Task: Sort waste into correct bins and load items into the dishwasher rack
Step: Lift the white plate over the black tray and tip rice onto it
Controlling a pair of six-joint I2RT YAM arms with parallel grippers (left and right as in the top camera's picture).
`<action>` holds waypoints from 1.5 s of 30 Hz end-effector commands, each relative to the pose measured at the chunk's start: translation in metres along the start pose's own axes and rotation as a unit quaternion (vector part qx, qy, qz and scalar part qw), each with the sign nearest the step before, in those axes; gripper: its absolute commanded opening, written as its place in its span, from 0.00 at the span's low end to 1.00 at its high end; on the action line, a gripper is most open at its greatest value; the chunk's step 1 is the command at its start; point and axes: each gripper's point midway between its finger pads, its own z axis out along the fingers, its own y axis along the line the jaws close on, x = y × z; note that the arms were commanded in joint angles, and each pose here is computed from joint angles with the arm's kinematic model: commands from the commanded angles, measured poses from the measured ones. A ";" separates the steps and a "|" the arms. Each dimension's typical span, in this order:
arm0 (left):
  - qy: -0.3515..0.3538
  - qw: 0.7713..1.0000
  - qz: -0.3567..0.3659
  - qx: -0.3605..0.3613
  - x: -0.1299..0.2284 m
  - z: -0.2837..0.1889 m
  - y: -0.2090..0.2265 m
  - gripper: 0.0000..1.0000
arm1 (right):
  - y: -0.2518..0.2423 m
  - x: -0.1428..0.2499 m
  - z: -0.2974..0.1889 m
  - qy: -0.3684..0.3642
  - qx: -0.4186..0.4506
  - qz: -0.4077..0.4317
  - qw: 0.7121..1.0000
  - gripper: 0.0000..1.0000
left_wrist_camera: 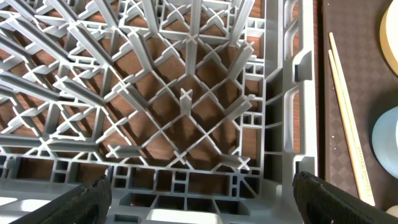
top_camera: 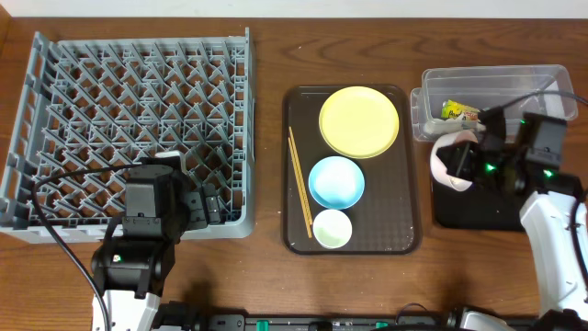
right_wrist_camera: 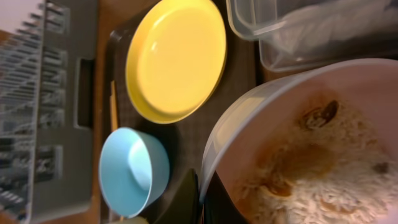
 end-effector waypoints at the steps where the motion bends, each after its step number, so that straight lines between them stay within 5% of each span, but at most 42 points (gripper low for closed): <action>1: -0.013 1.000 -0.010 -0.002 -0.009 -0.005 0.001 0.95 | 0.014 0.009 -0.007 -0.005 -0.096 -0.021 0.995 0.01; 17: -0.013 1.000 -0.010 -0.002 -0.009 -0.005 0.001 0.95 | 0.004 0.014 -0.027 -0.064 -0.331 0.054 0.940 0.01; 26: -0.013 1.000 -0.010 -0.002 -0.009 -0.005 0.001 0.95 | -0.020 0.010 -0.036 -0.076 -0.359 0.133 0.921 0.01; 45: -0.013 1.000 -0.010 -0.002 -0.009 -0.005 0.001 0.95 | -0.059 -0.002 -0.062 -0.144 -0.327 0.163 0.920 0.01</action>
